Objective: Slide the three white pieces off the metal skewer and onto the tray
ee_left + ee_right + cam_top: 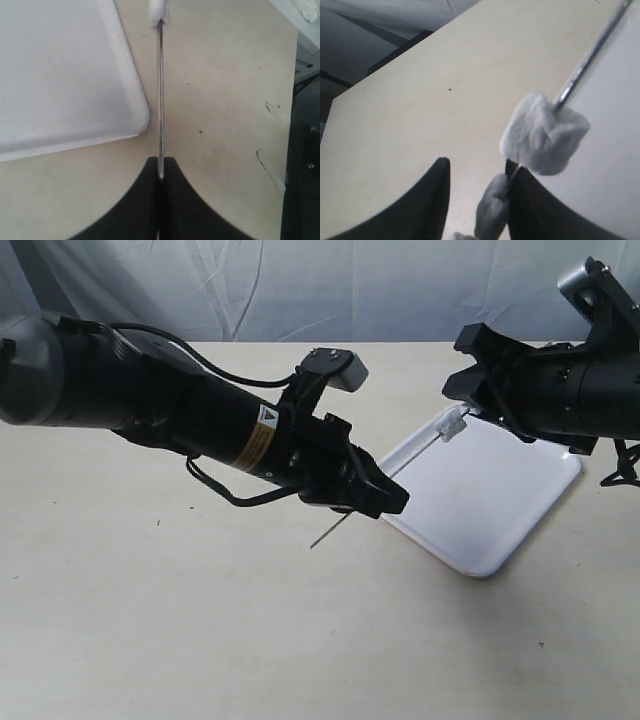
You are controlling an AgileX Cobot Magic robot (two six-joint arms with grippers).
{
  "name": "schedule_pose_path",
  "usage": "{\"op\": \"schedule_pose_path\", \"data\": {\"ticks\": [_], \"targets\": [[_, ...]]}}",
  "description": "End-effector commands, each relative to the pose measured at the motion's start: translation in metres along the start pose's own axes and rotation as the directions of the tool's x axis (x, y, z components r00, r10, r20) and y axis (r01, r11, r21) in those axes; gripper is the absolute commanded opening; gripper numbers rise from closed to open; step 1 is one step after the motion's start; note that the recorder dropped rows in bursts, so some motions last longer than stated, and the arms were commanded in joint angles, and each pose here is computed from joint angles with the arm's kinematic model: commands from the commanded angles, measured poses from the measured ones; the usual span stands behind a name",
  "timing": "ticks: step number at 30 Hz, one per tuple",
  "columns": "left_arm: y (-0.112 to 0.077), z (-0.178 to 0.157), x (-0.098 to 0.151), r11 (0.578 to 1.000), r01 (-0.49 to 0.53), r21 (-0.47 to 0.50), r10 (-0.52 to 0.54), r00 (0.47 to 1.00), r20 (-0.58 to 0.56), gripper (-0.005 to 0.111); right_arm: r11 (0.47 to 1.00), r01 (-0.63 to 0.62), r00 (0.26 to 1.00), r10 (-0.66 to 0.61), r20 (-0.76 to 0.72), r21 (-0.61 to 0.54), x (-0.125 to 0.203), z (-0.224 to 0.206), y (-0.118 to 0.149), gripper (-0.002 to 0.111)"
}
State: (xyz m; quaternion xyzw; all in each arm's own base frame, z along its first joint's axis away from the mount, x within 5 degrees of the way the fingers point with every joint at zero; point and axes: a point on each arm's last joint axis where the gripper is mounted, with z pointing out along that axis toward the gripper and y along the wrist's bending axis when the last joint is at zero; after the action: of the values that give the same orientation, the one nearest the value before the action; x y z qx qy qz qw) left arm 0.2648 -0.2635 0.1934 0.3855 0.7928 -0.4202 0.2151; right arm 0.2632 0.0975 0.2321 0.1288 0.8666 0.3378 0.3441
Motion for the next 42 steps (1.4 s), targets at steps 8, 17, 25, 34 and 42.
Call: {"op": "schedule_pose_path", "data": {"ticks": [8, 17, 25, 34, 42], "targets": [[0.0052, 0.01, 0.0085, 0.999, 0.014, 0.041, -0.012, 0.999, -0.037, 0.0, 0.999, 0.041, 0.999, -0.041, -0.015, -0.004, 0.0009, 0.0001, 0.001, -0.001], [0.0015, 0.0097, 0.0093, 0.996, 0.015, 0.082, -0.012, 0.999, -0.047, 0.0, 0.998, 0.058, 0.998, -0.058, -0.016, 0.004, 0.001, 0.0001, 0.0002, 0.0], [0.0015, 0.0097, 0.0093, 0.997, 0.015, 0.082, -0.012, 0.999, -0.047, 0.0, 0.995, 0.096, 0.995, -0.096, -0.025, 0.013, 0.0017, 0.0001, -0.0006, 0.0], [0.0026, 0.0098, 0.009, 0.997, 0.015, 0.07, -0.012, 0.999, -0.044, 0.028, 0.995, 0.098, 0.995, -0.098, -0.022, 0.018, 0.0013, 0.0001, -0.0011, 0.0], [0.0033, 0.0099, 0.0089, 0.998, 0.013, 0.062, -0.01, 0.999, -0.042, 0.03, 0.993, 0.113, 0.993, -0.112, -0.021, 0.027, 0.0011, 0.0, -0.0019, 0.0]]}}
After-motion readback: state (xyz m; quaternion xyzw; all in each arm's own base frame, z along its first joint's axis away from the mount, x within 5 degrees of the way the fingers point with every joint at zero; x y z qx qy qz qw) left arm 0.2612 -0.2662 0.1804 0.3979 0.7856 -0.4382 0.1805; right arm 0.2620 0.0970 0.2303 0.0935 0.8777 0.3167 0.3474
